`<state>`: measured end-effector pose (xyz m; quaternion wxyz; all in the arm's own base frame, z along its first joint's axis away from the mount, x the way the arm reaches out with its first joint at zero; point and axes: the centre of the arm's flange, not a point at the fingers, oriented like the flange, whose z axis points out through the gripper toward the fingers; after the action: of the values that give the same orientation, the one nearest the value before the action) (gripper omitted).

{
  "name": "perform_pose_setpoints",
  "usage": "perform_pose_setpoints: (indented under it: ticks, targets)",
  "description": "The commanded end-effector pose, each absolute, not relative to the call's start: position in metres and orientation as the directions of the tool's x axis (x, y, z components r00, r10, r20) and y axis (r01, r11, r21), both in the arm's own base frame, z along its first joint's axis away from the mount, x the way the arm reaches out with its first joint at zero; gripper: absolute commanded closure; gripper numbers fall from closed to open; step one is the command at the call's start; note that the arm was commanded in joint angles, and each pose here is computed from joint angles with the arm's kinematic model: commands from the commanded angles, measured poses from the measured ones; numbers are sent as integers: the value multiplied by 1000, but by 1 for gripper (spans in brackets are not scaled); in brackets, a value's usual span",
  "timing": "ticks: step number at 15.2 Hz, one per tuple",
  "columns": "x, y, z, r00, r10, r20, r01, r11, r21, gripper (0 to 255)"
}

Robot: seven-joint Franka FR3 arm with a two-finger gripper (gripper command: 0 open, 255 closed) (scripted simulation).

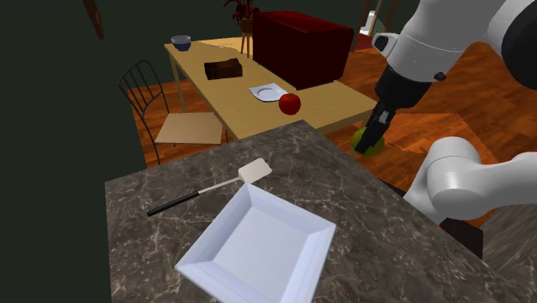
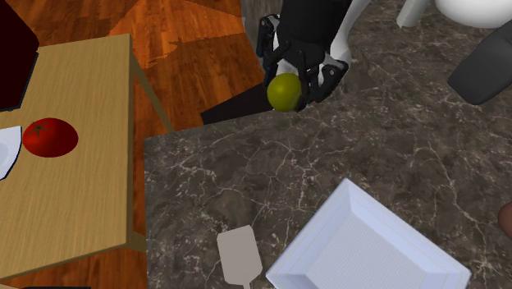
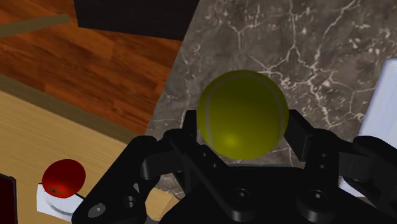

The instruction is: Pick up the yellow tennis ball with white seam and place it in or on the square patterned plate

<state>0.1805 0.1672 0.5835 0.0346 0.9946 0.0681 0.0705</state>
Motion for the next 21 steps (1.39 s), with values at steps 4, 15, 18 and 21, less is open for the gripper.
perform_pose_setpoints:
  ticks: [4, 15, 18, 21]
  targets:
    - [193, 234, 583, 981, 140, 135, 131, -988, 77, 255]
    - [222, 376, 585, 981, 140, 135, 131, -988, 77, 255]
    - [230, 415, 586, 981, 140, 135, 131, -988, 77, 255]
    - [238, 452, 587, 981, 140, 135, 131, -988, 77, 255]
